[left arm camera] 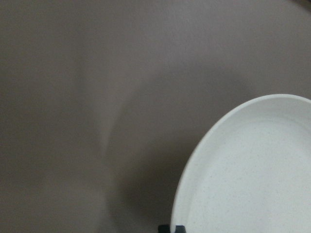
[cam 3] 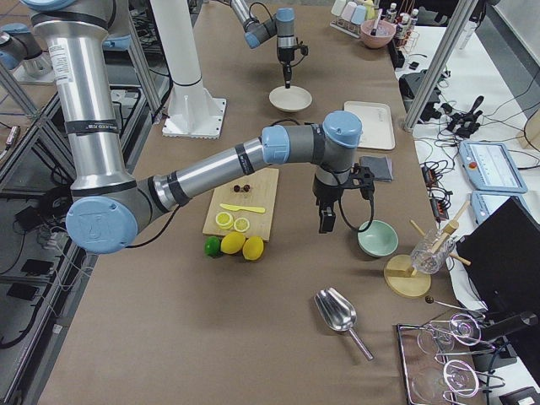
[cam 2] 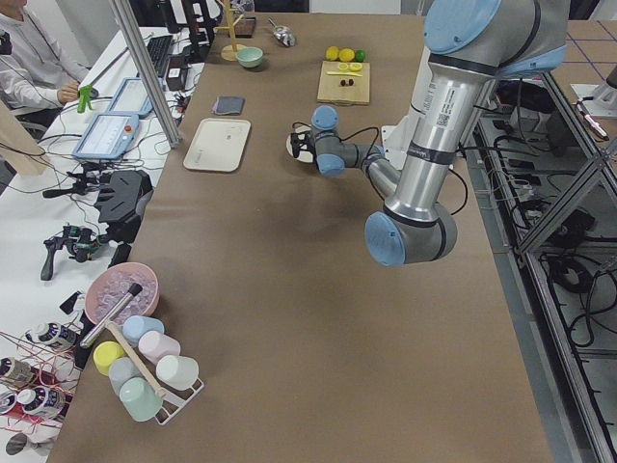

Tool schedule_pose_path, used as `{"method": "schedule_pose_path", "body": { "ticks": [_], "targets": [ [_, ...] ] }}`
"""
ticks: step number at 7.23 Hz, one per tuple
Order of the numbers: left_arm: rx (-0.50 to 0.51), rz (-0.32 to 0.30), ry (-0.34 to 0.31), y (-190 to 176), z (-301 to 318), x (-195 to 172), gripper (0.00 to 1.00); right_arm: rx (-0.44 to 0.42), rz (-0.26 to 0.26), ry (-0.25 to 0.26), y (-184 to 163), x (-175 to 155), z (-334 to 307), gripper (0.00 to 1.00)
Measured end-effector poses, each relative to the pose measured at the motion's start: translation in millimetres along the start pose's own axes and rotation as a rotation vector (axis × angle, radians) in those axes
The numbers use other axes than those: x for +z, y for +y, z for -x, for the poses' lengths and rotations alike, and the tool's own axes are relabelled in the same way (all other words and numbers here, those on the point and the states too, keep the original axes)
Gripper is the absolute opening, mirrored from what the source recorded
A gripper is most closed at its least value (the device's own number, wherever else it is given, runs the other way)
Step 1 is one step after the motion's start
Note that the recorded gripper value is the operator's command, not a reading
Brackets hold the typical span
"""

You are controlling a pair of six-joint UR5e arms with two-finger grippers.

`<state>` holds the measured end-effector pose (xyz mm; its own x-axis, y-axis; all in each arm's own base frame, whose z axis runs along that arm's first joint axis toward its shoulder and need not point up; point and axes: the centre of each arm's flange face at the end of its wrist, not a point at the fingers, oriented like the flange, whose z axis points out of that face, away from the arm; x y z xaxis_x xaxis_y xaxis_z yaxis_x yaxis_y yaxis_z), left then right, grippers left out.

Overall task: Place red cherry on plate
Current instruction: 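Drag the white plate with the left gripper toward the table's center, then release the plate and withdraw the left arm to rest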

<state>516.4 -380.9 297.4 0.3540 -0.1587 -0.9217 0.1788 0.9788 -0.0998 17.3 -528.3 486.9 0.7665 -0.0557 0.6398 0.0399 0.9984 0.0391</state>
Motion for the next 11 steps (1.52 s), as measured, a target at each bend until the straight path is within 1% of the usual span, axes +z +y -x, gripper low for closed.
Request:
{"method": "schedule_pose_path", "body": {
  "ticks": [2,3,4,6,7,8,9,11],
  "targets": [
    [-0.016,-0.015,-0.002,28,-28,26,0.0,0.001,0.001,-0.001,1,1,-1,1.0],
    [-0.021,-0.017,-0.003,33,-33,32,0.91,0.001,0.002,-0.002,2,1,-1,1.0],
    [-0.023,-0.018,-0.004,34,-34,34,0.99,0.002,0.003,-0.002,2,2,-1,1.0],
    [-0.021,-0.018,-0.002,33,-34,32,0.99,0.004,0.005,0.001,2,3,-2,1.0],
    [-0.027,-0.015,-0.005,22,-33,23,0.99,0.004,0.005,0.002,1,3,-2,1.0],
    [-0.035,-0.001,-0.02,-5,-32,0,0.99,0.005,0.005,0.001,0,2,-2,1.0],
    [-0.022,0.018,-0.045,-40,-27,-36,0.99,0.005,0.005,0.0,0,1,-1,1.0],
    [0.066,0.038,-0.11,-99,3,-112,0.99,-0.006,0.004,-0.004,1,2,4,1.0]
  ]
}}
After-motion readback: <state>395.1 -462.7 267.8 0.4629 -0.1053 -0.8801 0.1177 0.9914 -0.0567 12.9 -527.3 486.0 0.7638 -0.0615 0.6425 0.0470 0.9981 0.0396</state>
